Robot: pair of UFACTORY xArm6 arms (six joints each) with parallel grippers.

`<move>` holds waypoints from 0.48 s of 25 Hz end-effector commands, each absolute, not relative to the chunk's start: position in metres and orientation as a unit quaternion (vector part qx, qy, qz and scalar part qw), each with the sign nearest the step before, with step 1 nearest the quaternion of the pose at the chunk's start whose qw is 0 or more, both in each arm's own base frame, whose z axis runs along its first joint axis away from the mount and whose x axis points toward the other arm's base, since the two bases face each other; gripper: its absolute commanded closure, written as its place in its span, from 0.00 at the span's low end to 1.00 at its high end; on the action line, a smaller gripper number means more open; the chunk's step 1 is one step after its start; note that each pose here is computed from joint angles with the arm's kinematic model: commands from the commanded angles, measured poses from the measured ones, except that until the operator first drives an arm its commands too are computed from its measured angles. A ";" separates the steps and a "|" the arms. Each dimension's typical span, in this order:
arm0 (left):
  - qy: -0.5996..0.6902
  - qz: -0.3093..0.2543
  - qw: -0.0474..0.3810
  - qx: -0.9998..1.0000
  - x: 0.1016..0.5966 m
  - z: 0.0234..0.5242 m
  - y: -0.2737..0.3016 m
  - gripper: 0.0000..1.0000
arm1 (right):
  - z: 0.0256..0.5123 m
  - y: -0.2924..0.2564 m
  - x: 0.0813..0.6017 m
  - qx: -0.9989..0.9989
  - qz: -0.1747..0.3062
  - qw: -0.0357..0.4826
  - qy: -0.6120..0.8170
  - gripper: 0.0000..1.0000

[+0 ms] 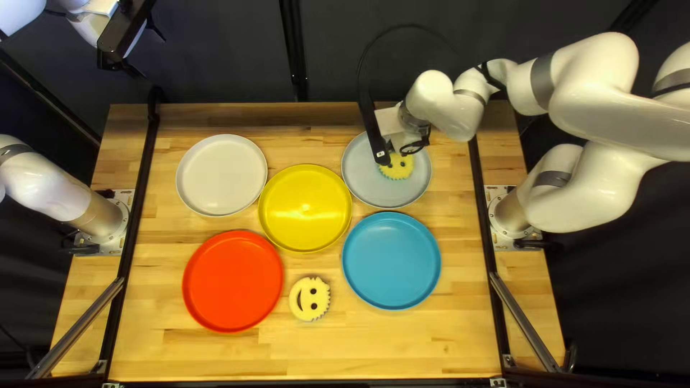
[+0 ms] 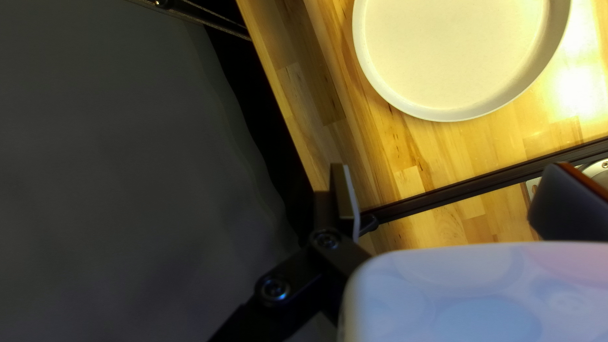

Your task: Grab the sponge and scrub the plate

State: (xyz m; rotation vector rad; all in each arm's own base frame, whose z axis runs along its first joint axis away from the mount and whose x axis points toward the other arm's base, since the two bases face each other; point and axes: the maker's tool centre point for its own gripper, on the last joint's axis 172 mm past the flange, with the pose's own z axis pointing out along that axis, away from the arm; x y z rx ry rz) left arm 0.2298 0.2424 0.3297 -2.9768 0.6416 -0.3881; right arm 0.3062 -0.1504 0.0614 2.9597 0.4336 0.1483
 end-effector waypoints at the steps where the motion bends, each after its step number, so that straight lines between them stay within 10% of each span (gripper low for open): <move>1: 0.209 -0.126 0.036 -0.969 0.230 0.330 0.242 0.00 | 0.058 -0.154 0.305 0.985 0.050 0.078 0.147 1.00; 12: 0.209 -0.126 0.036 -0.969 0.230 0.330 0.242 0.00 | 0.062 -0.211 0.335 0.991 0.055 0.053 0.107 1.00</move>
